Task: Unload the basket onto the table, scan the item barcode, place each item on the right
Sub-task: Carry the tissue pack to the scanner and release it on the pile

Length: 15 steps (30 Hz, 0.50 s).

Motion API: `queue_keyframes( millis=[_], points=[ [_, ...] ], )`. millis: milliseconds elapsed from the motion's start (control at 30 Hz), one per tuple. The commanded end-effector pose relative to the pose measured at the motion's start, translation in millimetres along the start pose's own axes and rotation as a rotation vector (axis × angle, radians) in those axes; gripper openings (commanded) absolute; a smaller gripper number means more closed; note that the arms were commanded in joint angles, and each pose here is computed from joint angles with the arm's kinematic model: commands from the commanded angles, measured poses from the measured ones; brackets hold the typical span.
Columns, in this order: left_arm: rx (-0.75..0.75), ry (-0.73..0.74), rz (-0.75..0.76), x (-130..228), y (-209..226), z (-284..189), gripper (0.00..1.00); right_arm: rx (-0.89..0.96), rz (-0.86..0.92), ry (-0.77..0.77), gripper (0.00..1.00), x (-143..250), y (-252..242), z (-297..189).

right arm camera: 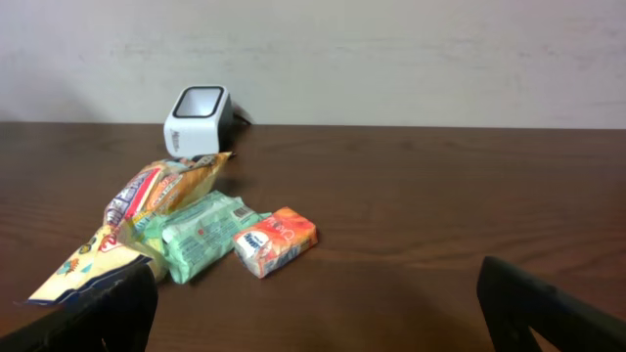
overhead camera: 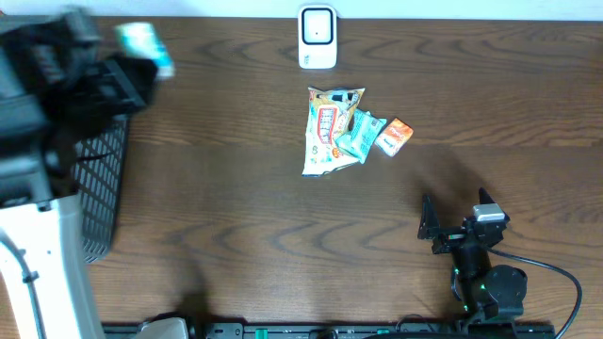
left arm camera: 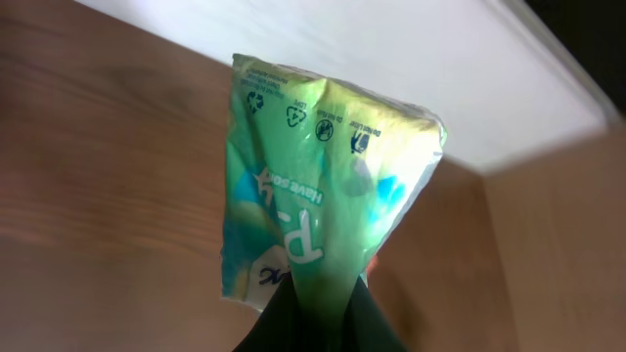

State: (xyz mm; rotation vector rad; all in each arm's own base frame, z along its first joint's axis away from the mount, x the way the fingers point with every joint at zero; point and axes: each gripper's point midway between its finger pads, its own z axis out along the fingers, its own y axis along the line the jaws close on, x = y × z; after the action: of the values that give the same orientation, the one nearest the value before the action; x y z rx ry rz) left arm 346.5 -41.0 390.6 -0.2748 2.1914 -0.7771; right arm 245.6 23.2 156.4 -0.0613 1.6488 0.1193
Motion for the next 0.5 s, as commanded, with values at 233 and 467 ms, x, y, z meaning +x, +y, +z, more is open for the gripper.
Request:
queue_keyframes(
  millis=[233,467],
  points=[
    [0.01,0.251,0.146,76,-64,108,0.07,0.0,-0.015,0.002,0.99,1,1,0],
    [-0.128,0.33,0.107,130,-68,198,0.08,0.0,-0.015,0.002,0.99,1,1,0]
  ],
)
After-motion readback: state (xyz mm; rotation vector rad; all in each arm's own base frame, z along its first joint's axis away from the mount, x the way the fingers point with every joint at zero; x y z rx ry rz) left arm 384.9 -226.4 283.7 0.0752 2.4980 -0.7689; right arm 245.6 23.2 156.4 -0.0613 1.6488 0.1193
